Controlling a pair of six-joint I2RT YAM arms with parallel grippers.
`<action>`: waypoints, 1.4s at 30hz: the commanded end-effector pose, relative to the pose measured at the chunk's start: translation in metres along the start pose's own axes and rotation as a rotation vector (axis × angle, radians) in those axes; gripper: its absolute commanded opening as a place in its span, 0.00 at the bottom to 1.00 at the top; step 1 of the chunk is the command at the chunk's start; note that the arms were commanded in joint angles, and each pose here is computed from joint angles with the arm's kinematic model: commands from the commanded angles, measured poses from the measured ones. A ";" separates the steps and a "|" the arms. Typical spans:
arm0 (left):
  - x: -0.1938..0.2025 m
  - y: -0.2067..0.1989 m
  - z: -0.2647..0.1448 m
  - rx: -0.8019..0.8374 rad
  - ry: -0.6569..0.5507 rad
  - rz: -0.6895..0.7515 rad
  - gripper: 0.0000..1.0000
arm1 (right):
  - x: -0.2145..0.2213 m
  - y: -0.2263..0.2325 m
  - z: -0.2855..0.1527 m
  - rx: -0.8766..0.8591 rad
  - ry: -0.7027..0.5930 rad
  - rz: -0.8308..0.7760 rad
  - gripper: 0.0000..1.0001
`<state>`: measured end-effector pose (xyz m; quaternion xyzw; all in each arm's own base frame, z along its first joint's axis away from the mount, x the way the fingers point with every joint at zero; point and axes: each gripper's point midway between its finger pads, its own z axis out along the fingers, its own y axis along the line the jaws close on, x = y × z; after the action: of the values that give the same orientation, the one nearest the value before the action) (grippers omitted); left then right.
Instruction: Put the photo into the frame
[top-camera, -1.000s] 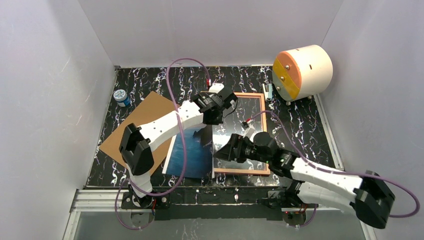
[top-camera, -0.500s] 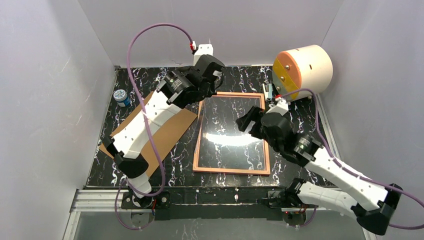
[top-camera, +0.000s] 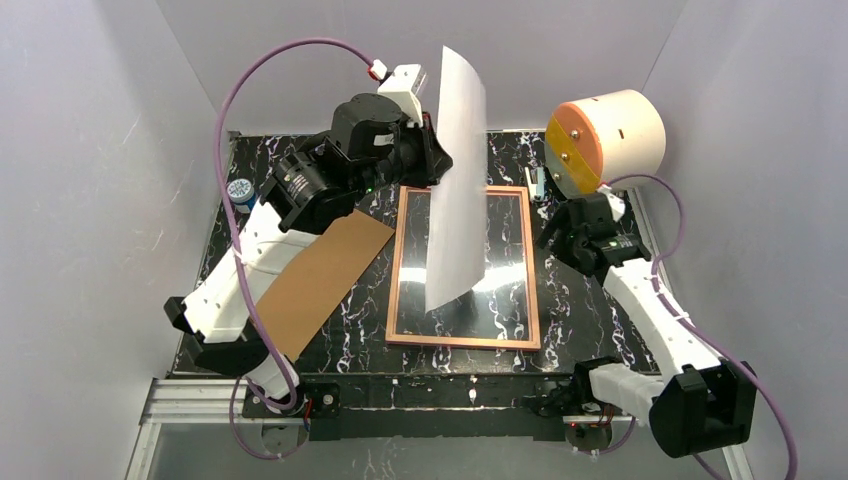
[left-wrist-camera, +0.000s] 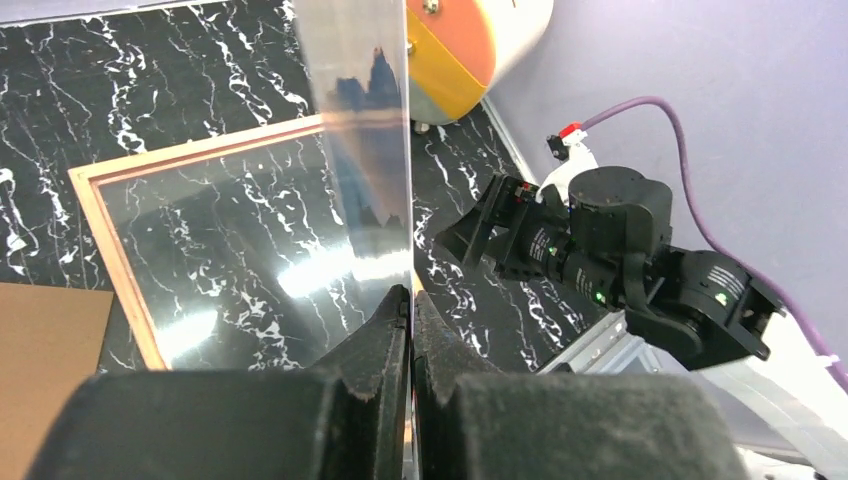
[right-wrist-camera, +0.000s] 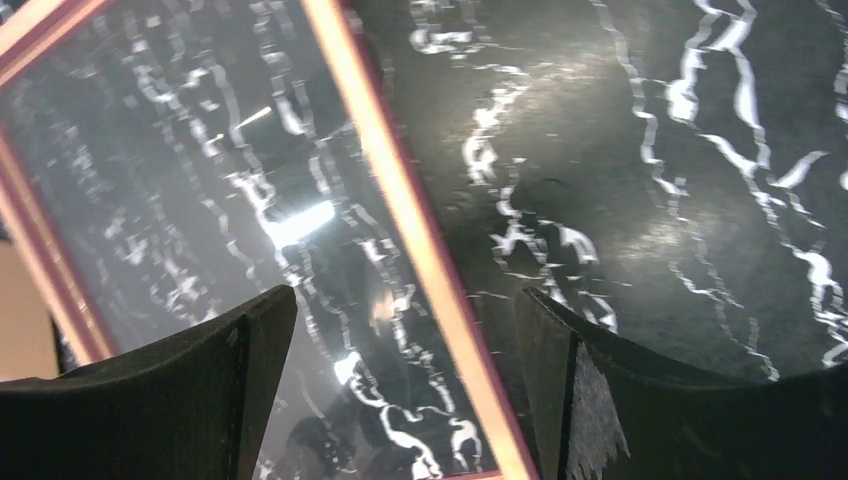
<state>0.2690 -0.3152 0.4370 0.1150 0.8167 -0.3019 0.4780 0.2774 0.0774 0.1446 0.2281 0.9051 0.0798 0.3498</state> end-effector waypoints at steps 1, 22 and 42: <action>0.003 0.004 0.004 -0.013 -0.003 -0.082 0.00 | 0.001 -0.033 0.009 0.036 0.048 0.034 0.87; 0.172 0.175 0.117 -0.049 0.455 -0.520 0.00 | 0.031 -0.070 0.024 0.103 0.111 0.117 0.86; 0.214 0.176 0.162 0.074 0.481 -0.628 0.01 | 0.052 -0.068 0.036 0.063 0.160 0.140 0.82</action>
<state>0.3572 -0.2830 0.1184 -0.0642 0.9085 -0.3839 0.1522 0.2397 0.0369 0.0702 0.2916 0.9171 0.0789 0.2601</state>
